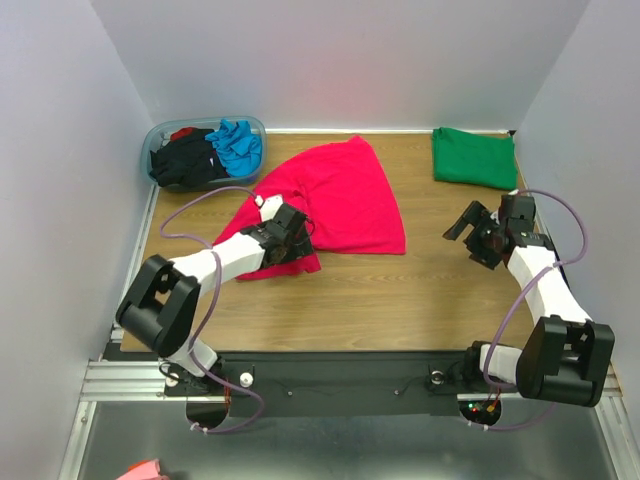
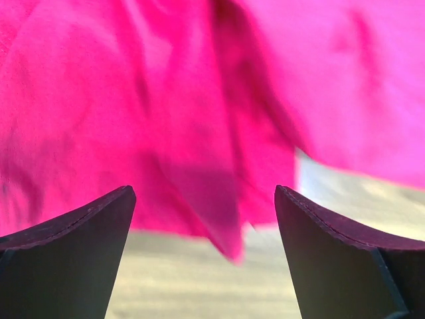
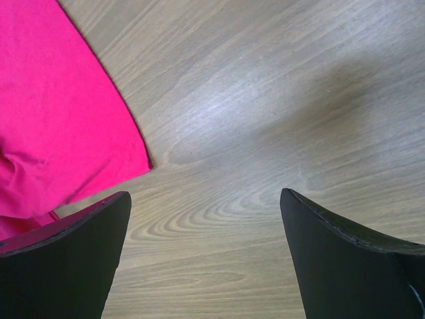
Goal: Fold and stack the t-shirts
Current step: Flatten the tshirt out
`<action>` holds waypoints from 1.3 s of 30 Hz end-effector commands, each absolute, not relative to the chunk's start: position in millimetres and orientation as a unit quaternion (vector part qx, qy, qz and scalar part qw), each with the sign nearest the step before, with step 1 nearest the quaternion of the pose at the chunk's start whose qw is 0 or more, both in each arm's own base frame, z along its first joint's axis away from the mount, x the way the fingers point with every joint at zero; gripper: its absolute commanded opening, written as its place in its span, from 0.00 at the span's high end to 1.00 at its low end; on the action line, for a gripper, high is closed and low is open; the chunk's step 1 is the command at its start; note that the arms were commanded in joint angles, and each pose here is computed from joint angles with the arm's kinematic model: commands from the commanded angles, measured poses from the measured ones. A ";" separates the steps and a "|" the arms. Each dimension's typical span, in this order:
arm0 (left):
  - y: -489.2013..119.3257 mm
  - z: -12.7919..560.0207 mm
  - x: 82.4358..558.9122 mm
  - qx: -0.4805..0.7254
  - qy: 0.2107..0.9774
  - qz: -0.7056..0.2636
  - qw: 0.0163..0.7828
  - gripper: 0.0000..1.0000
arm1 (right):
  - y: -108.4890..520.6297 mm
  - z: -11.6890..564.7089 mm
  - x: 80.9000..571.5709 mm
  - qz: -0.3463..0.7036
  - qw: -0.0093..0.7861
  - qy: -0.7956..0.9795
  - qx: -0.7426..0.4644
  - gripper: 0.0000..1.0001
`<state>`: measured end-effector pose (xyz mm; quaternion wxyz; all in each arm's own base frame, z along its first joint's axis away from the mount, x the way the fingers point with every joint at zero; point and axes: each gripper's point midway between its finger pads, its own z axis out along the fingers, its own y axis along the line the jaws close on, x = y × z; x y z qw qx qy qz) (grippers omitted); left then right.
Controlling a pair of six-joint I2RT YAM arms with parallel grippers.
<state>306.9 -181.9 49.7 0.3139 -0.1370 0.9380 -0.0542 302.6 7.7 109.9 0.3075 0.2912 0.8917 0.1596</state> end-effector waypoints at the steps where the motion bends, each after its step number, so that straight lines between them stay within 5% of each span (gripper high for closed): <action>1: -201.3 93.3 294.7 -0.107 0.929 -0.106 0.339 0.02 | 17.0 116.1 310.0 0.184 0.330 0.887 0.265 0.00; 9: -252.1 78.9 269.1 -0.059 0.936 -0.155 0.311 0.05 | 41.5 101.0 313.1 0.199 0.309 0.898 0.241 0.00; 23: -219.2 21.5 286.6 -0.157 0.947 0.039 0.278 0.17 | 39.8 88.4 310.1 0.181 0.300 0.906 0.237 0.00; 29: -208.3 9.3 286.5 -0.168 0.946 0.070 0.268 0.38 | 36.0 85.2 309.2 0.170 0.301 0.907 0.240 0.00; 30: -209.5 8.6 285.8 -0.163 0.948 0.068 0.265 0.52 | 35.7 83.8 309.1 0.169 0.299 0.908 0.241 0.00; 32: -211.0 8.4 285.7 -0.159 0.949 0.063 0.264 0.63 | 35.7 82.1 308.9 0.168 0.296 0.909 0.241 0.00; 33: -209.6 6.7 284.0 -0.157 0.950 0.063 0.262 0.87 | 35.6 81.2 308.7 0.167 0.296 0.909 0.240 0.00; 34: -209.1 6.7 283.1 -0.153 0.951 0.062 0.262 1.00 | 35.5 80.3 308.6 0.167 0.294 0.910 0.239 0.00; 39: -215.3 18.9 269.4 -0.125 0.956 0.005 0.264 1.00 | 39.5 75.8 308.7 0.163 0.288 0.912 0.244 0.01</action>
